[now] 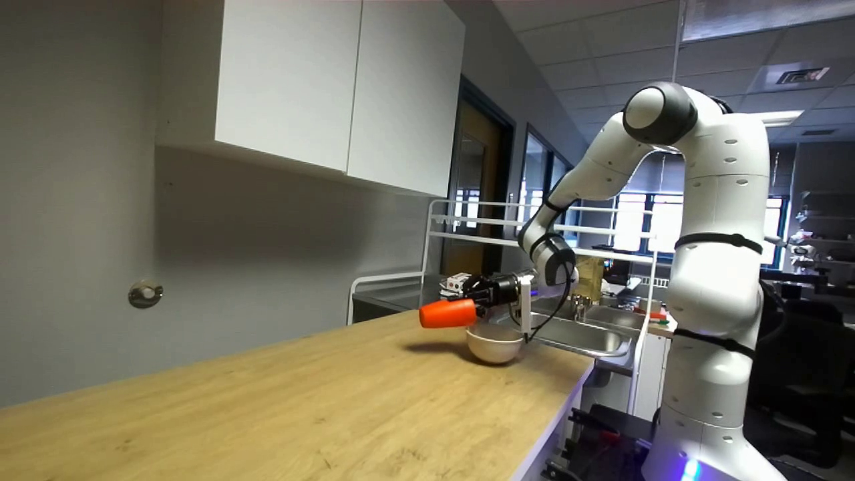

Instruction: Pour the contents of the cup into the bowl

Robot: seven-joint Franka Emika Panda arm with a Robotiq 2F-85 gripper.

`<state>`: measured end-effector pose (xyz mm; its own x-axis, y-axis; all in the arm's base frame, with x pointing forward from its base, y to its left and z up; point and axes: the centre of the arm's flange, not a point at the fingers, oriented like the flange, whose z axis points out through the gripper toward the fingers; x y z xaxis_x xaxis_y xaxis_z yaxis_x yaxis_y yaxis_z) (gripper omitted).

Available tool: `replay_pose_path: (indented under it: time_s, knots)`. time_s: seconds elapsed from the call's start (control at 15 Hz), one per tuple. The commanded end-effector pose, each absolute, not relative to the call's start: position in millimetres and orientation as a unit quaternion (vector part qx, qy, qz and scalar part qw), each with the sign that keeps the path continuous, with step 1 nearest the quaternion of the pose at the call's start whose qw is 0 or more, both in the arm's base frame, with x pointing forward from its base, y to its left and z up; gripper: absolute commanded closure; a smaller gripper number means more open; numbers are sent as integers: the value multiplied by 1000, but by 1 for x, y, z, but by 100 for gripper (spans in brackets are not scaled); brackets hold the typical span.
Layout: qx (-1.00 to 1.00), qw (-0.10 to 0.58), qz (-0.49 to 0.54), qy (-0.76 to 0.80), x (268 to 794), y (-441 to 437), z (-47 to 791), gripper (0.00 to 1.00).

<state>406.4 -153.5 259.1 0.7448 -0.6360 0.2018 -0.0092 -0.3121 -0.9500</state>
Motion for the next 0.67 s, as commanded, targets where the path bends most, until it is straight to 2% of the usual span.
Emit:
replay_pose_path:
  time_s: [0.0,0.6]
  knots:
    - [-735,570,-307,203,408,-171,253,97]
    - [-688,613,-344,182,385,-180,252,97]
